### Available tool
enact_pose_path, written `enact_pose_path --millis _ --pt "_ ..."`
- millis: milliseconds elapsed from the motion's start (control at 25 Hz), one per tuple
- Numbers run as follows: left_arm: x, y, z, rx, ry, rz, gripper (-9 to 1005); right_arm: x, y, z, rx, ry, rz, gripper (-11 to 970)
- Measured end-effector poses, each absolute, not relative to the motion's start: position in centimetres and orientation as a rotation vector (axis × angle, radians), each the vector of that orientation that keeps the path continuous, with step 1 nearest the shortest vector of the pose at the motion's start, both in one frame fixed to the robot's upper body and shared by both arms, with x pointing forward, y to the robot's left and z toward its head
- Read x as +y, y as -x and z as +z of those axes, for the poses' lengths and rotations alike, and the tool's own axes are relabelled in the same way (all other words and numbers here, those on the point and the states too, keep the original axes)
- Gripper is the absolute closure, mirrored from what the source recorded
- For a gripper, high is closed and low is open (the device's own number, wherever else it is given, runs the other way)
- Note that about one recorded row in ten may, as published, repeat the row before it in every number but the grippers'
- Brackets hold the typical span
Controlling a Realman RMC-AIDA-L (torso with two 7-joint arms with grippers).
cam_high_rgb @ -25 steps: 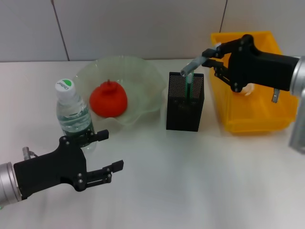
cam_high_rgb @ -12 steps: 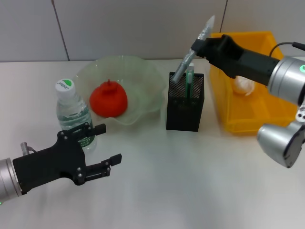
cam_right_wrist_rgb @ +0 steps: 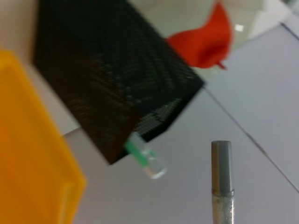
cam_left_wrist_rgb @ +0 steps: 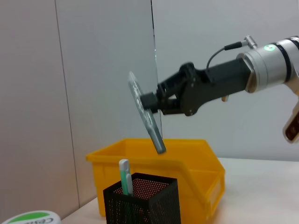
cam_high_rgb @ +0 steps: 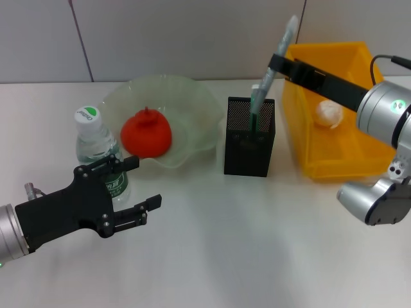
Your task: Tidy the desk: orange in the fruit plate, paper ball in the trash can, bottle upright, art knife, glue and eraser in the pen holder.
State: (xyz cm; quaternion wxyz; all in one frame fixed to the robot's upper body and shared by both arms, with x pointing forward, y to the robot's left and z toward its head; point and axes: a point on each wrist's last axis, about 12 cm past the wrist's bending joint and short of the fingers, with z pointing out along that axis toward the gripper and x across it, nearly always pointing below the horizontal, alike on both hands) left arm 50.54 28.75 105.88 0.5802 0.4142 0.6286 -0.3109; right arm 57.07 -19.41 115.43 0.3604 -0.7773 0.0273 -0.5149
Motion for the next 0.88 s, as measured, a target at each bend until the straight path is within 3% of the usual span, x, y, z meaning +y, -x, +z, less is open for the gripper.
enact_pose_path --millis 320,880 --pt "28.8 -50.6 105.9 1.469 -0.964 -0.72 196 -18.2 -57.0 113.7 -0.033 2.107 -1.47 818" --pt "28.7 -51.3 106.5 1.442 -0.964 -0.705 196 -16.6 -57.0 113.8 -0.186 2.125 -1.621 805"
